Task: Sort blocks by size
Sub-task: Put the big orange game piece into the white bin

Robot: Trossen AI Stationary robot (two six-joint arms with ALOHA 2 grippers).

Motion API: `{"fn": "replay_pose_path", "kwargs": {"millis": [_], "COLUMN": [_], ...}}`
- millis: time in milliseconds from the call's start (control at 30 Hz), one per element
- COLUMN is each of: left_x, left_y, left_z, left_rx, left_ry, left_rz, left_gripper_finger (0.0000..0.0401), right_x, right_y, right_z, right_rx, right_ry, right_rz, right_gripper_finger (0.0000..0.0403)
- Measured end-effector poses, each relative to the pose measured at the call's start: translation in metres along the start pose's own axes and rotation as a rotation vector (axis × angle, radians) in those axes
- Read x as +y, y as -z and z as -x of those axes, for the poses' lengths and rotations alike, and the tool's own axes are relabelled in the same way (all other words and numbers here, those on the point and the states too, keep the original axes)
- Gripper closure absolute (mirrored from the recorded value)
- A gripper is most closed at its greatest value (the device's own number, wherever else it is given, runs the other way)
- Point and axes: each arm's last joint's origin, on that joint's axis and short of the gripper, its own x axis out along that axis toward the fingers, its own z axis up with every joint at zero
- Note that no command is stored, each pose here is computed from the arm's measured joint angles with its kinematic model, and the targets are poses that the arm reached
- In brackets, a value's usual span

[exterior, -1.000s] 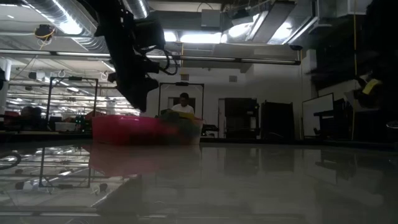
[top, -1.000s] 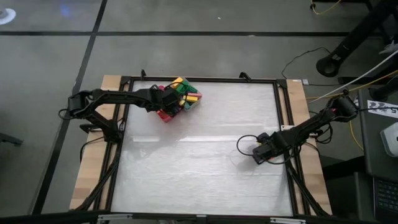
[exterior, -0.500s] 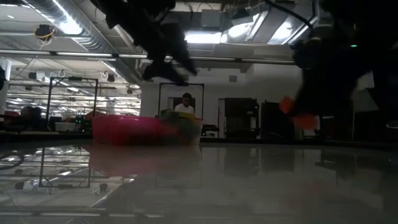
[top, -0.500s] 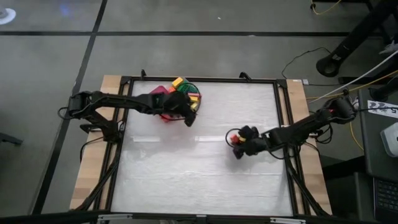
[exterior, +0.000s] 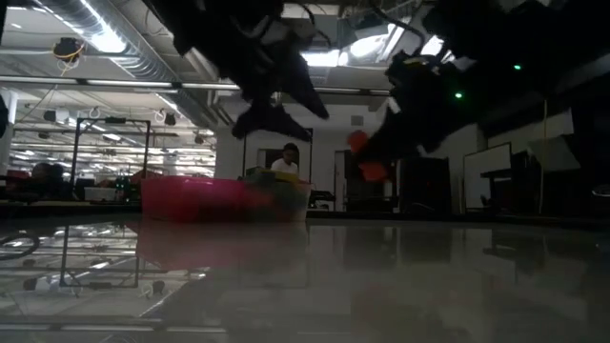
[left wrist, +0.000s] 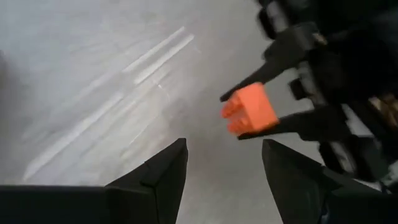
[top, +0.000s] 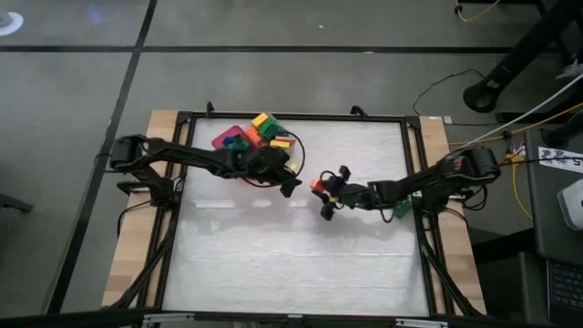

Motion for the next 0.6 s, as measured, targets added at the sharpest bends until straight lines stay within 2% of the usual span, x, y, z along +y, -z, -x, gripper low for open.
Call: {"fn": "replay_pose_path", "kwargs": {"millis": [167,300,367,500,600], "left_x": [0.003,0.004,0.004,0.002,0.002], "left_y": [0.004,0.006,0.006,0.008,0.008], "left_z": [-0.022,-0.029,-0.03,-0.029,-0.029], "left_rx": [-0.028,-0.033,-0.031,-0.027,-0.027], "left_ry": [0.018,0.024,0.024,0.03,0.03], "left_rz": [0.077,0.087,0.09,0.085,0.083], "left_gripper_finger": [0.0206,0.0206,0.0206,0.0206,0.0206], "right_x": [0.009,0.016,0.019,0.019,0.02], "right_y": [-0.014,-0.015,-0.021,-0.014,-0.017], "right_z": [-0.017,-0.029,-0.033,-0.038,-0.039], "right_rx": [-0.02,0.008,-0.003,0.068,0.059], "right_ry": [0.007,0.026,0.042,0.096,0.104], "right_rz": [0.133,0.224,0.225,0.27,0.265], "right_gripper_finger": [0.0254,0.0254,0.0254,0.0254,0.0254]}}
